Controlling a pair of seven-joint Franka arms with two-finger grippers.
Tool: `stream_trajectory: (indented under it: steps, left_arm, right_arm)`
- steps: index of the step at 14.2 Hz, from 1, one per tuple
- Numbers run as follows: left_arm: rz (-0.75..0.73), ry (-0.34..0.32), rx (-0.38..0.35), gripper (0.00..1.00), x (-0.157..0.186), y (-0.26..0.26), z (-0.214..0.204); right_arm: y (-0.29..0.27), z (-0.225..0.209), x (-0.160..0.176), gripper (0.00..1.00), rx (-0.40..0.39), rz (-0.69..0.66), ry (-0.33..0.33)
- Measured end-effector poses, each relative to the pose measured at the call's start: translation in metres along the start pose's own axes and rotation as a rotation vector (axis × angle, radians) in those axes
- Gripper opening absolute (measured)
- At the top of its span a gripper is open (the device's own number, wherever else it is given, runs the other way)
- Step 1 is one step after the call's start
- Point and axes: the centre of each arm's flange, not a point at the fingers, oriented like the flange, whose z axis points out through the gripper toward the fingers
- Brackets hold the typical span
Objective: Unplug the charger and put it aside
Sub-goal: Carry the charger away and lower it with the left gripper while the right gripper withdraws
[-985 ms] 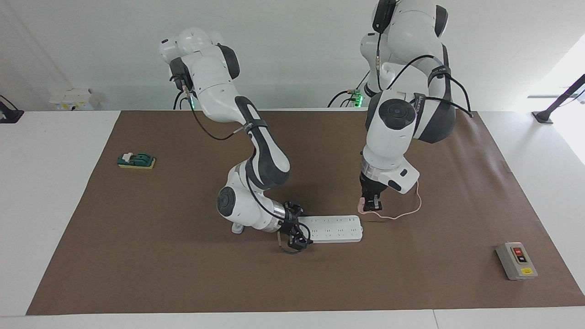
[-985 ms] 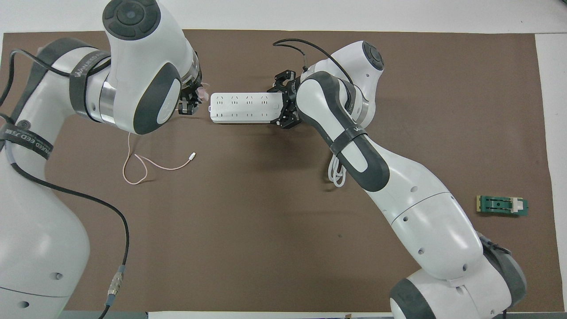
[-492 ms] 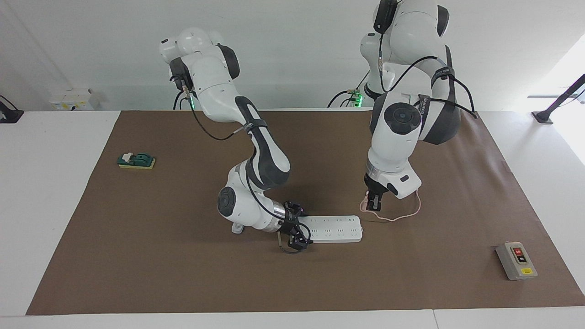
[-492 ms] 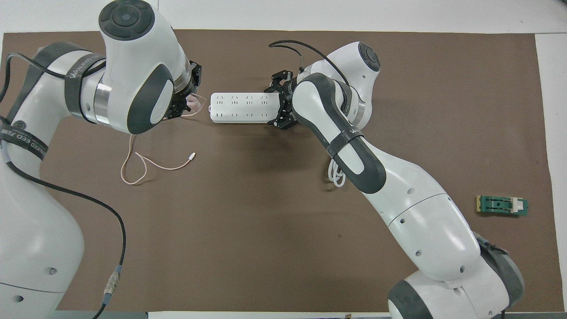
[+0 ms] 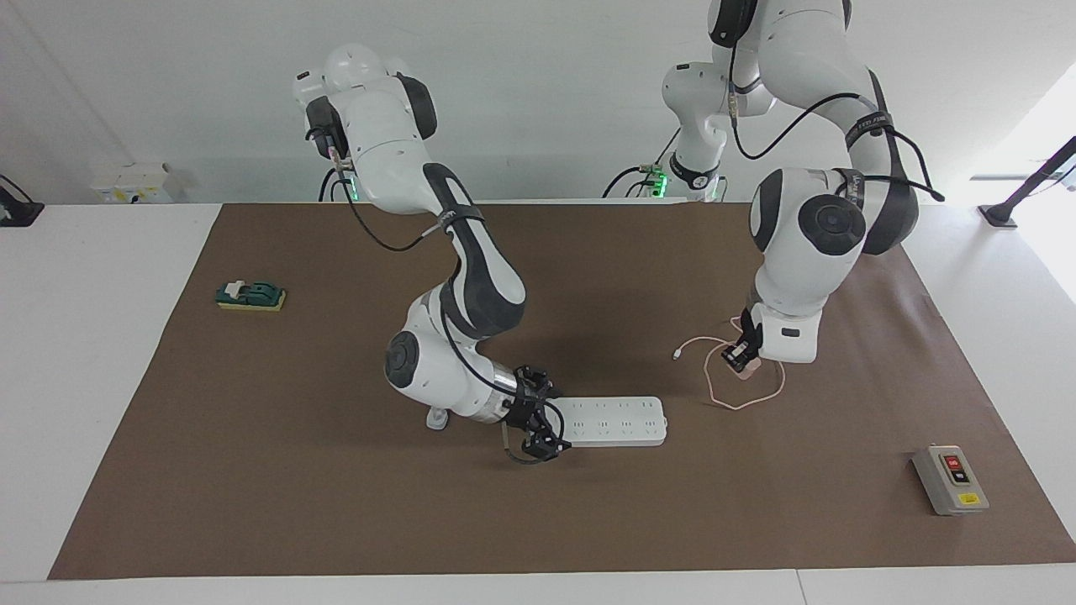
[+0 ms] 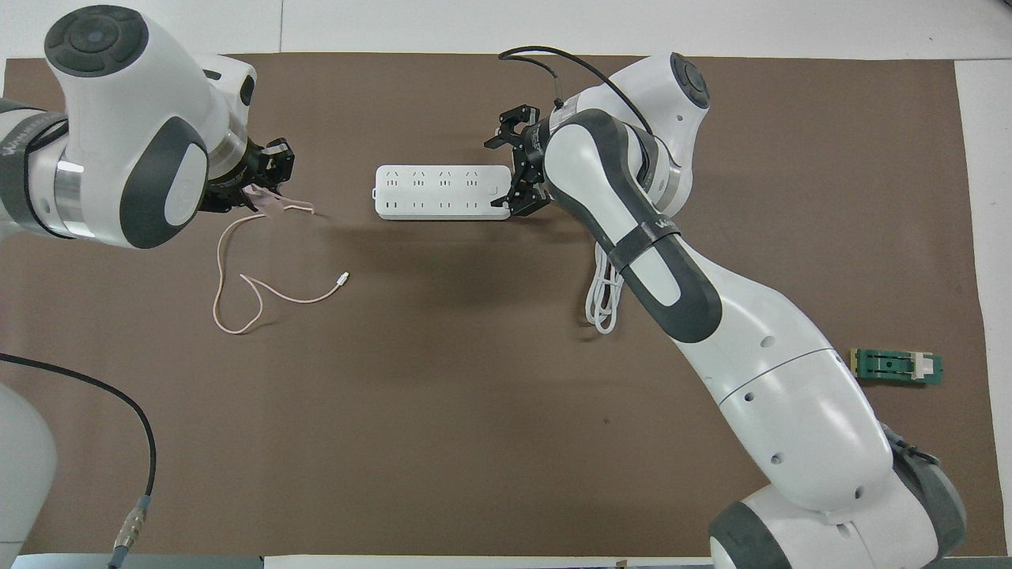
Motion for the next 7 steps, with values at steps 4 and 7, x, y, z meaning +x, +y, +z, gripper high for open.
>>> stream_trajectory:
  steps: [4, 7]
  left_arm:
    - [0.336, 0.027, -0.074, 0.32, -0.003, -0.058, 0.005]
    - [0.472, 0.005, -0.109, 0.32, 0.003, -0.097, 0.017]
  right_arm:
    - [0.006, -0.079, 0.008, 1.0, -0.072, -0.04, 0.117]
    - [0.02, -0.138, 0.008, 1.0, -0.155, -0.157, 0.2]
